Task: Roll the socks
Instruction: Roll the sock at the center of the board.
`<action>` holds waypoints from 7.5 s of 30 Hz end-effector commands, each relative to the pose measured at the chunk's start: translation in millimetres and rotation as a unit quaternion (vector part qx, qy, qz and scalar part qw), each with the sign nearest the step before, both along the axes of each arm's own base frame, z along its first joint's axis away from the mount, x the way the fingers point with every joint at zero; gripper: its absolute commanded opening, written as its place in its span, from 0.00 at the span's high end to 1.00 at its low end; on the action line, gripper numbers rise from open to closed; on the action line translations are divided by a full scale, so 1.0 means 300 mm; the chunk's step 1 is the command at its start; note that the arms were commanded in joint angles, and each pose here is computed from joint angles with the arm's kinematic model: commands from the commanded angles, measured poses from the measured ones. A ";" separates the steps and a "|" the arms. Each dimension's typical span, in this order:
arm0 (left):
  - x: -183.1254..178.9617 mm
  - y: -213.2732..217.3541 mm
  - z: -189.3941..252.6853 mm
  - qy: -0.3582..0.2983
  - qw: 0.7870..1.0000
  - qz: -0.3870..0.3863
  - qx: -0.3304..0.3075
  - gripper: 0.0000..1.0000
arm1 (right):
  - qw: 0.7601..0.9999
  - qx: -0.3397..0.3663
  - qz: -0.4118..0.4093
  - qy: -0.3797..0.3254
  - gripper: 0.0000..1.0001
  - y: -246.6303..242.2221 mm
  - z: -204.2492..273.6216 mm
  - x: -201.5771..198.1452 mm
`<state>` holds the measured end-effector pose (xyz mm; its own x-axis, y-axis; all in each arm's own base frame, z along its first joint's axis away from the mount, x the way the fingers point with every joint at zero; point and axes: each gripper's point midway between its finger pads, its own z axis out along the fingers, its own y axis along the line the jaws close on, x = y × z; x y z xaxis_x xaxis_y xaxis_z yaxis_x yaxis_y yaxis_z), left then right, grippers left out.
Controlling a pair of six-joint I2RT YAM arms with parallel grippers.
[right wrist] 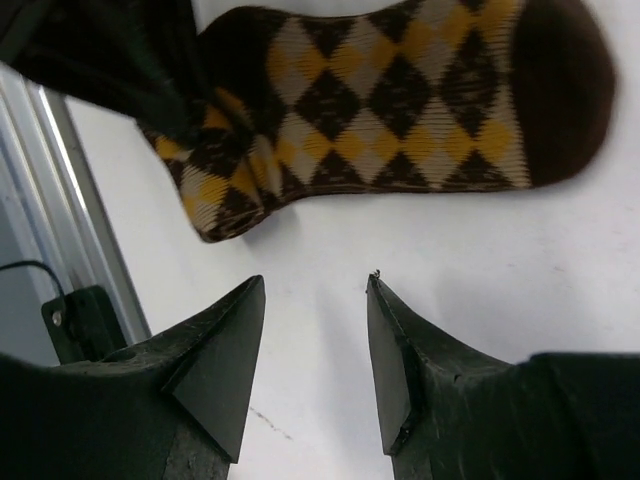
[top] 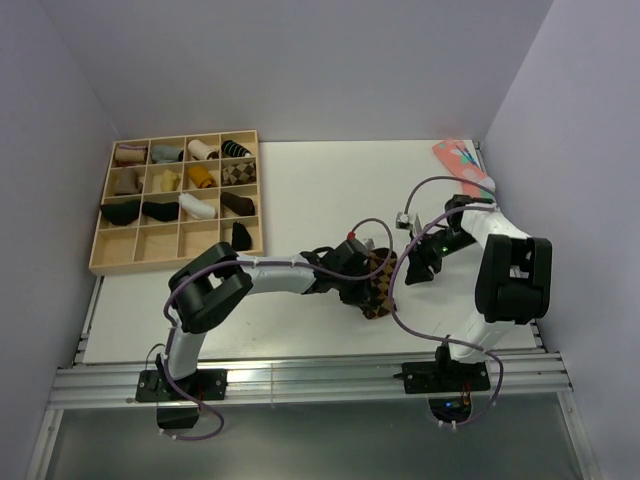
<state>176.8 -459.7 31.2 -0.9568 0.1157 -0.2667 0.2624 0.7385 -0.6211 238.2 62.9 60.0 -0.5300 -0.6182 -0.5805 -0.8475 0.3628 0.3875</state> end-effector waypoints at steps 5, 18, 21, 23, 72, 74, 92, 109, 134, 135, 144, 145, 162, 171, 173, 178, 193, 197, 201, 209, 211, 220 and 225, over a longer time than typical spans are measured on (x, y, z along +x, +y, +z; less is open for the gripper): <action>-0.097 0.150 -0.177 0.093 0.992 -0.012 0.088 1.00 | 0.993 -0.006 0.108 -0.050 0.43 0.052 0.018 -0.139; -0.056 0.139 -0.170 0.129 0.988 -0.027 0.077 1.00 | 0.974 -0.039 0.194 -0.110 0.35 0.143 -0.016 -0.198; -0.050 0.136 -0.169 0.131 0.988 -0.030 0.075 1.00 | 0.972 -0.043 0.201 -0.113 0.34 0.154 -0.024 -0.198; -0.052 0.134 -0.174 0.135 0.988 -0.030 0.073 1.00 | 0.971 -0.046 0.204 -0.115 0.34 0.160 -0.030 -0.195; 0.027 0.052 0.017 -0.005 0.984 0.143 -0.103 0.55 | 0.981 -0.113 0.131 0.089 0.78 0.101 -0.172 -0.183; 0.033 0.060 0.034 -0.033 0.984 0.146 -0.102 0.53 | 0.980 -0.114 0.126 0.102 0.78 0.091 -0.173 -0.179; 0.014 0.069 0.281 -0.472 0.870 -0.012 -0.142 0.47 | 0.952 -0.120 0.112 0.260 0.77 0.066 -0.179 -0.176; -0.007 -0.071 0.143 -0.506 0.838 -0.163 -0.127 0.33 | 0.943 -0.133 0.108 0.287 0.77 0.057 -0.201 -0.166; -0.008 -0.091 0.013 -0.476 0.858 -0.161 -0.107 0.71 | 0.943 -0.131 0.105 0.288 0.76 0.062 -0.199 -0.152; -0.010 -0.098 0.016 -0.474 0.859 -0.163 -0.109 0.79 | 0.945 -0.132 0.103 0.282 0.76 0.063 -0.202 -0.145; -0.027 -0.062 -0.109 -0.392 0.904 -0.162 -0.039 1.00 | 0.968 -0.128 0.063 0.207 0.56 0.081 -0.180 -0.086; -0.027 -0.053 -0.119 -0.379 0.912 -0.153 -0.030 1.00 | 0.971 -0.123 0.058 0.195 0.54 0.086 -0.163 -0.074; -0.092 0.165 -0.193 -0.227 0.958 -0.048 0.167 1.00 | 0.993 -0.051 -0.077 0.077 0.48 0.026 -0.016 0.117; -0.170 0.219 -0.129 -0.177 0.950 -0.022 0.256 1.00 | 0.994 -0.036 -0.081 0.065 0.47 -0.005 -0.015 0.115; -0.191 0.216 -0.122 -0.164 0.952 -0.032 0.257 1.00 | 0.995 -0.025 -0.073 0.070 0.47 0.004 -0.009 0.109; -0.248 0.130 -0.099 -0.116 0.969 -0.082 0.201 1.00 | 0.998 -0.001 -0.029 0.060 0.47 0.012 0.008 0.050; -0.265 0.073 -0.110 0.099 0.988 -0.114 0.034 1.00 | 0.993 0.085 0.061 0.052 0.43 0.009 0.068 -0.078; -0.238 0.071 -0.111 0.138 0.985 -0.106 0.011 1.00 | 0.994 0.068 0.081 0.030 0.41 -0.007 0.073 -0.082; -0.208 0.077 -0.139 0.158 0.982 -0.100 0.023 1.00 | 0.996 0.039 0.081 0.015 0.40 -0.004 0.059 -0.069; -0.163 0.098 -0.147 0.159 0.984 -0.078 0.026 1.00 | 0.995 -0.006 0.097 -0.028 0.40 0.067 0.026 -0.070; -0.157 0.107 -0.146 0.164 0.983 -0.077 0.020 1.00 | 0.992 -0.010 0.118 -0.039 0.39 0.104 0.031 -0.104; -0.133 0.108 -0.151 0.170 0.982 -0.083 0.022 1.00 | 0.982 -0.035 0.168 -0.083 0.35 0.133 -0.015 -0.169; -0.121 0.100 -0.157 0.174 0.981 -0.086 0.023 1.00 | 0.978 -0.044 0.195 -0.068 0.35 0.138 -0.049 -0.205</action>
